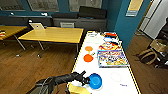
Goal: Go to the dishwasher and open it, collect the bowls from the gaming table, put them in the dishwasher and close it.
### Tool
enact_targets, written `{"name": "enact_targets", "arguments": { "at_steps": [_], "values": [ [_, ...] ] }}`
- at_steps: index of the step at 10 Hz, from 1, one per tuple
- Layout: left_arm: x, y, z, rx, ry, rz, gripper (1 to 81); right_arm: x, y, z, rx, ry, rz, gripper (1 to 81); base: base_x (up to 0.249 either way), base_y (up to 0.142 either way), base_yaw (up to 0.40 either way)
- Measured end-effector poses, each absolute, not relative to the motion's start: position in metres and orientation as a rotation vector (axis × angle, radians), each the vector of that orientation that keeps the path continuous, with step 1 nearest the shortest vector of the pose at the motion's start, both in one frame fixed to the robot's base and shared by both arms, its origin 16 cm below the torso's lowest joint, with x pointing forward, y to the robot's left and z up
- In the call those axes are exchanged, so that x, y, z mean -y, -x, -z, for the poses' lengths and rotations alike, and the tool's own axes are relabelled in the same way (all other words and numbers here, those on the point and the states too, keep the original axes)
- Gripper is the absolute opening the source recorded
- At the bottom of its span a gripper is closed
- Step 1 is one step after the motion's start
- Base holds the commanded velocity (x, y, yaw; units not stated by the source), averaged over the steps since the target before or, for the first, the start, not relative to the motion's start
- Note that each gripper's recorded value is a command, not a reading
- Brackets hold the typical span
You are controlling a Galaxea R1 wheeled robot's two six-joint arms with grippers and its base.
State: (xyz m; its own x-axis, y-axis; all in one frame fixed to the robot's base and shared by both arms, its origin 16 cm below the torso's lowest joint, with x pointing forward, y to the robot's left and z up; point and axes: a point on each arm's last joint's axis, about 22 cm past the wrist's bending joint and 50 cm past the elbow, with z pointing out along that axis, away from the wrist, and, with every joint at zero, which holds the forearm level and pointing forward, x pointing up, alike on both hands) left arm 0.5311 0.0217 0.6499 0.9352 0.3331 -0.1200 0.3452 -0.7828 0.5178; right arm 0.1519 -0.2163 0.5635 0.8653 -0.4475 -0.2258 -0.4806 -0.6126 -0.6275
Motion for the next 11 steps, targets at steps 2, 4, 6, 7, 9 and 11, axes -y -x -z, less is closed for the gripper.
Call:
{"name": "enact_targets", "arguments": {
  "at_steps": [2, 4, 6, 7, 9, 11],
  "values": [
    [-0.017, -0.53, -0.649, -0.44, -2.539, -0.003, 1.0, 0.216, -0.153, -0.562, -0.666, 2.322, -0.064, 1.0, 0.0, 0.0, 0.0],
    [-0.014, -0.525, -0.653, -0.381, -2.546, -0.009, 1.0, 0.222, -0.154, -0.557, -0.671, 2.336, -0.062, 1.0, 0.0, 0.0, 0.0],
    [-0.007, -0.509, -0.666, -0.283, -2.547, 0.018, 1.0, 0.217, -0.153, -0.557, -0.669, 2.331, -0.065, 1.0, 0.0, 0.0, 0.0],
    [-0.003, -0.501, -0.679, -0.229, -2.533, 0.029, 1.0, 0.217, -0.153, -0.557, -0.668, 2.332, -0.067, 1.0, 0.0, 0.0, 0.0],
    [0.0, -0.505, -0.716, -0.113, -2.495, -0.023, 1.0, 0.219, -0.15, -0.557, -0.669, 2.335, -0.071, 1.0, 0.0, 0.0, 0.0],
    [-0.021, -0.498, -0.74, -0.03, -2.476, -0.065, 1.0, 0.222, -0.14, -0.556, -0.672, 2.342, -0.084, 1.0, 0.0, 0.0, 0.0]
  ]
}}
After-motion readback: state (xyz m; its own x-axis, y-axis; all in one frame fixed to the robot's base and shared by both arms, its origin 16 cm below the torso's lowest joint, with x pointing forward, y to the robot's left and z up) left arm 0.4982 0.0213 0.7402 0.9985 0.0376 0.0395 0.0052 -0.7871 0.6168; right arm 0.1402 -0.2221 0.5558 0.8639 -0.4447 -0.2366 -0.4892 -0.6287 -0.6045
